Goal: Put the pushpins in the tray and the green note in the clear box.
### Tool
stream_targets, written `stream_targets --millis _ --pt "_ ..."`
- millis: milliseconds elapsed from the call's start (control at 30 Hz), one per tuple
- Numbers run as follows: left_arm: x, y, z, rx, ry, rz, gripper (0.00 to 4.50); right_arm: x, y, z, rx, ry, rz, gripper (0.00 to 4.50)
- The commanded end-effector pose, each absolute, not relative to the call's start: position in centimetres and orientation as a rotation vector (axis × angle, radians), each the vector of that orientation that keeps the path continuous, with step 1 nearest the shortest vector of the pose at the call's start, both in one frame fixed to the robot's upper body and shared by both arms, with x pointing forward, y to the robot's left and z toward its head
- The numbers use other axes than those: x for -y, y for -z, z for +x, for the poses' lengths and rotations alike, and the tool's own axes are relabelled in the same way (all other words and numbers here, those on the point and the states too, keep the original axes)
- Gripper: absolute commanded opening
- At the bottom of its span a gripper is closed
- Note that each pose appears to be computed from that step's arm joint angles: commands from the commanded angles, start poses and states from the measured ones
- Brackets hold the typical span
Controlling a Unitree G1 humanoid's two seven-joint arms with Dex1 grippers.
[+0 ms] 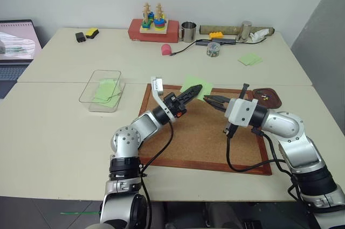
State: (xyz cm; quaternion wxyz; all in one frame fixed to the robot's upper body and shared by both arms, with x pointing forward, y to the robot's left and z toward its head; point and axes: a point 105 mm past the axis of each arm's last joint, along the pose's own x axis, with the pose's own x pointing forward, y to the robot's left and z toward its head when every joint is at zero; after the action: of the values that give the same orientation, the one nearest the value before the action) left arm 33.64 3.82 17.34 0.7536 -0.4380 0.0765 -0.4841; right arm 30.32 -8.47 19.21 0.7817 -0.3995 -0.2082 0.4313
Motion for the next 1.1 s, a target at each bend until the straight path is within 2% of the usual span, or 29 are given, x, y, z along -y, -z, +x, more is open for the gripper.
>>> stream_targets --millis 33,267,433,533,600,800,1100 --pt "-3.8 -17.3 33.8 -0.141 1.038 -0.889 0.04 7.9 -21.5 29.8 0.554 -0.913 -0.853 0.0" --pt "-3.7 -15.7 34.9 -0.147 0.945 -0.791 0.04 7.9 -22.8 29.4 0.585 -0.891 -0.788 0.0" --pt "-4.0 -15.1 35.3 -0.138 0.91 -0.744 0.04 10.6 -23.3 30.5 0.519 -0.789 -0.778 0.0" --pt "-4.1 -15.8 35.1 -0.115 0.924 -0.729 0.04 14.3 -21.6 32.6 0.355 -0.645 -0.844 0.0" --pt "-4.0 -16.5 34.8 -0.094 0.948 -0.713 0.04 16.9 -20.4 33.9 0.246 -0.539 -0.803 0.0" --pt "-4.1 -16.7 34.1 -0.08 0.972 -0.641 0.04 23.2 -17.6 35.9 0.075 -0.254 -0.751 0.0" --pt "-4.0 -16.7 34.0 -0.075 0.973 -0.624 0.04 26.7 -13.8 37.7 -0.075 -0.109 -0.667 0.0"
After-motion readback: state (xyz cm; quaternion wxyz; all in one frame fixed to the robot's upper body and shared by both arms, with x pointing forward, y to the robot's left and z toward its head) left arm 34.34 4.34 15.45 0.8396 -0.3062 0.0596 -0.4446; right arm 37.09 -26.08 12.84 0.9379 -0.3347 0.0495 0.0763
